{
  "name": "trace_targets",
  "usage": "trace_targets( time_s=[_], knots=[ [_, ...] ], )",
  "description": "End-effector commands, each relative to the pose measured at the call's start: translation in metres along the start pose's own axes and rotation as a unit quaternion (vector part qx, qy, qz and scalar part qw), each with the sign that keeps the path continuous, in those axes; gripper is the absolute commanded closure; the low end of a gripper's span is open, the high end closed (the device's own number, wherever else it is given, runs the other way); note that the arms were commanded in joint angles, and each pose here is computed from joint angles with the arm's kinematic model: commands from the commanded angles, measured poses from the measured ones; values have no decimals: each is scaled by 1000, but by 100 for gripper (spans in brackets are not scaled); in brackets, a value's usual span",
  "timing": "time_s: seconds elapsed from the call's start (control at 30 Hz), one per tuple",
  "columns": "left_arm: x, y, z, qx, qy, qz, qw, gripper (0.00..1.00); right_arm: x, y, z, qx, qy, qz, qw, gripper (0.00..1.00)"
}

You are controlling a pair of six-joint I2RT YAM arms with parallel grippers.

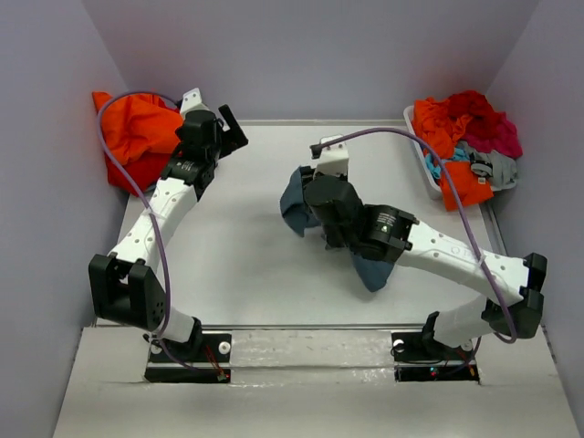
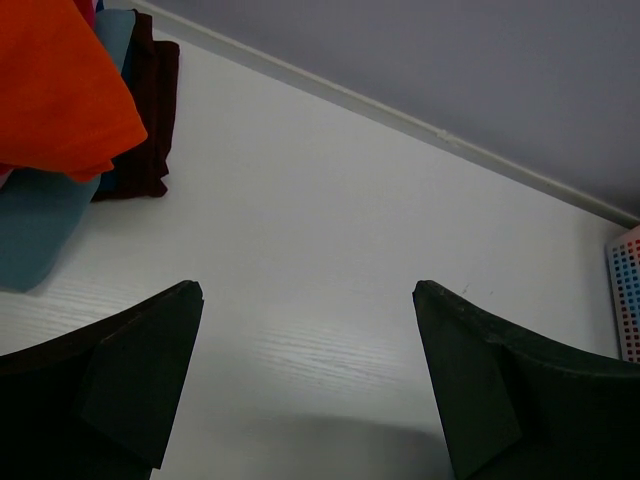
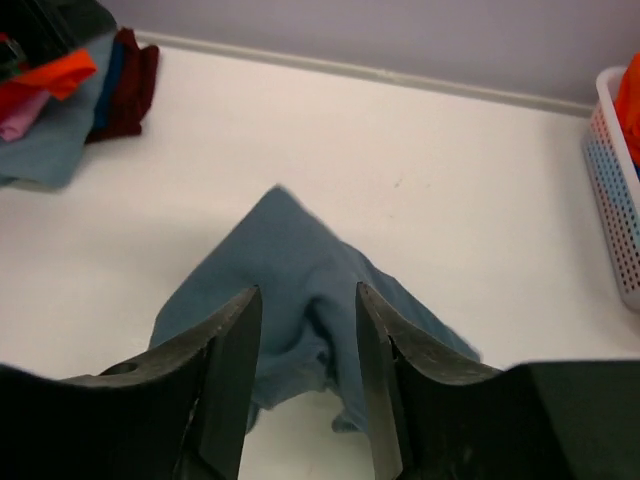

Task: Fold and stack the t-shirts
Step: Flatten the tshirt out

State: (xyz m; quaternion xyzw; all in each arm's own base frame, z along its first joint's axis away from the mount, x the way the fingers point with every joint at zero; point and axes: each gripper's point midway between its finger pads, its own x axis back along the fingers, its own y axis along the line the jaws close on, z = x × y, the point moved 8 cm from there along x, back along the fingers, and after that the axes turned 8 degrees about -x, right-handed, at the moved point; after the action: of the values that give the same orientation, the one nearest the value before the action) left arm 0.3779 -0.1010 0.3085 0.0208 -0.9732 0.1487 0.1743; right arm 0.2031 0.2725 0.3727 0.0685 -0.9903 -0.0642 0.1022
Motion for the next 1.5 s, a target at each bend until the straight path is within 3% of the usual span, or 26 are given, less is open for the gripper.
trace_targets(
  time_s=[0.0, 0.1, 0.2, 0.43, 0.67, 0.87, 1.03, 1.23, 1.47],
  knots=[
    [2, 1, -10, 6, -24, -3, 1000, 1, 15, -9, -40, -58, -25, 33, 997, 40],
    [1, 1, -9, 7, -23, -1, 1000, 1, 15, -7, -37, -63, -22, 18, 998, 29],
    [2, -3, -8, 7, -22, 4, 1000, 1, 10, -3, -19, -46, 7, 27, 999, 24],
    [2, -25, 2, -23, 12, 55, 998, 1, -29, -8, 78, -50, 163, 76, 982, 23],
    [7, -58, 41, -43, 78, 114, 989, 1, -68, -46, 141, -110, 241, 115, 957, 24],
    [16, -65, 70, -45, 121, 125, 984, 1, -67, -81, 153, -133, 248, 145, 949, 24],
    [26, -65, 120, -38, 175, 113, 977, 1, -70, -91, 167, -140, 263, 150, 943, 24],
    [48, -67, 171, -24, 207, 128, 970, 1, -74, -99, 208, -153, 313, 158, 924, 26],
    [60, -63, 203, -13, 223, 130, 966, 1, -58, -111, 235, -177, 334, 173, 909, 31]
  ],
)
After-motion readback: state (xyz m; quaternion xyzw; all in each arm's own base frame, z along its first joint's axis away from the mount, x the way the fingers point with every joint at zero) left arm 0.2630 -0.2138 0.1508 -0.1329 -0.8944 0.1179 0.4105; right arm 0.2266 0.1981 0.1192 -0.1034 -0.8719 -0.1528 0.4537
